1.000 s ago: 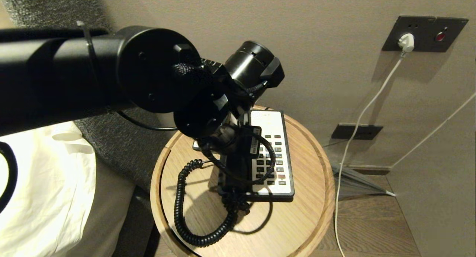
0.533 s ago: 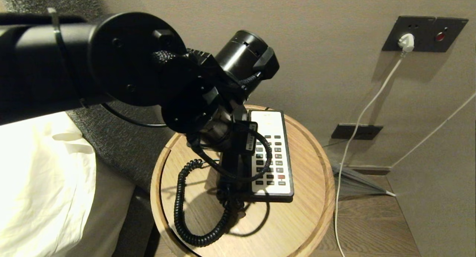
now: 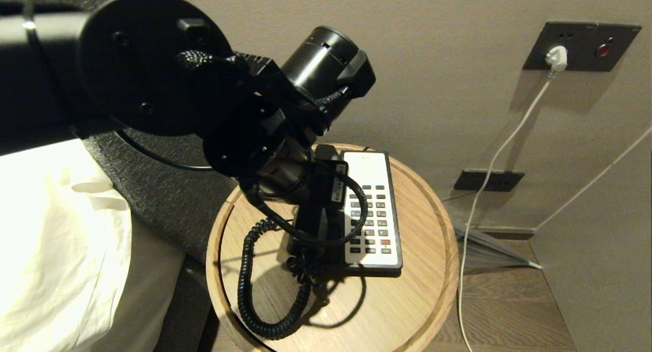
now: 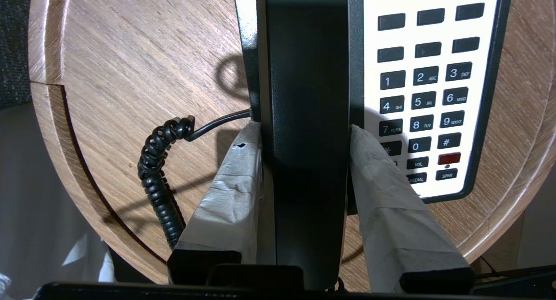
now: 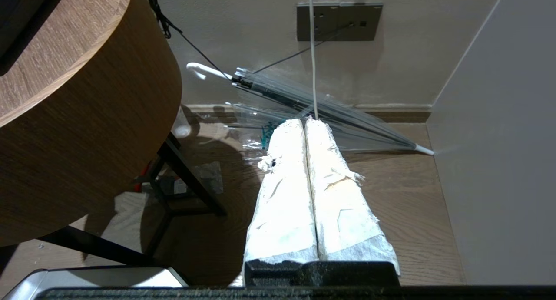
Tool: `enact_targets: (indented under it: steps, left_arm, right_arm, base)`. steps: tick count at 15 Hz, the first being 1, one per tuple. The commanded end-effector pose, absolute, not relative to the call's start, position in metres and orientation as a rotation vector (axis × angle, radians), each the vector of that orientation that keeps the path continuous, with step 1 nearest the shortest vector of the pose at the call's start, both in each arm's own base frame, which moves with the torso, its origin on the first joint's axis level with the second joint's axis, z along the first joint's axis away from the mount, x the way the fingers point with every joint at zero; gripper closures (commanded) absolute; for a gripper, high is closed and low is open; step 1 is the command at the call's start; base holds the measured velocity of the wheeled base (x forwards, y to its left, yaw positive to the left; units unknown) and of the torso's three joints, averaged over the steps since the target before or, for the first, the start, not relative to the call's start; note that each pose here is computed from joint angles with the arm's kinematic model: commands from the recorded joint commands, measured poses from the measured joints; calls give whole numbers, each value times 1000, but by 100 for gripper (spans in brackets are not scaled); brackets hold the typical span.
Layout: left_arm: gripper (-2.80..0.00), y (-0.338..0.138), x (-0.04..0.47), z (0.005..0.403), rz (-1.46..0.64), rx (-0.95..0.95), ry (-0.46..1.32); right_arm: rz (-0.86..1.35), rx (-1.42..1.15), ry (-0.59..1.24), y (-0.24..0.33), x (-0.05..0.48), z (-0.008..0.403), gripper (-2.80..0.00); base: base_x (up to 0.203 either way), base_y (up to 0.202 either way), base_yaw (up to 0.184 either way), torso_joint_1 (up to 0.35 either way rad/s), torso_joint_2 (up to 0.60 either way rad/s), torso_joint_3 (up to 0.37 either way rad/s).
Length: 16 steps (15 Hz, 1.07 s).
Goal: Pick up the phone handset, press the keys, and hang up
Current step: Pick up the desk phone handset
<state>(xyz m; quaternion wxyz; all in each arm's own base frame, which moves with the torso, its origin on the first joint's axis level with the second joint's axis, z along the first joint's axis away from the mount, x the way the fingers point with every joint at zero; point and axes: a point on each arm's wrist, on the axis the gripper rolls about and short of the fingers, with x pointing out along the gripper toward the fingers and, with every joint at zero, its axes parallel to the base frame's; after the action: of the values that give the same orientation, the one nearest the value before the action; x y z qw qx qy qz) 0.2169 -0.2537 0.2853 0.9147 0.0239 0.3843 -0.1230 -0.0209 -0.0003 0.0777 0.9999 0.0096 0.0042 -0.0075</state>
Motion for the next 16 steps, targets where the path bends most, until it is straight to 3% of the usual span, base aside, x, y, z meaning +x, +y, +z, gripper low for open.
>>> enact_targets:
  steps: [1, 16]
  left_arm:
    - [0, -250, 212, 291, -250, 42, 776]
    - [0, -233, 198, 313, -254, -29, 735]
  right_arm:
    - [-14, 20, 9, 0, -21, 77, 0]
    - [-14, 20, 9, 0, -21, 77, 0]
  base:
    - [0, 0, 0, 0, 0, 0]
    - [0, 0, 0, 0, 0, 0]
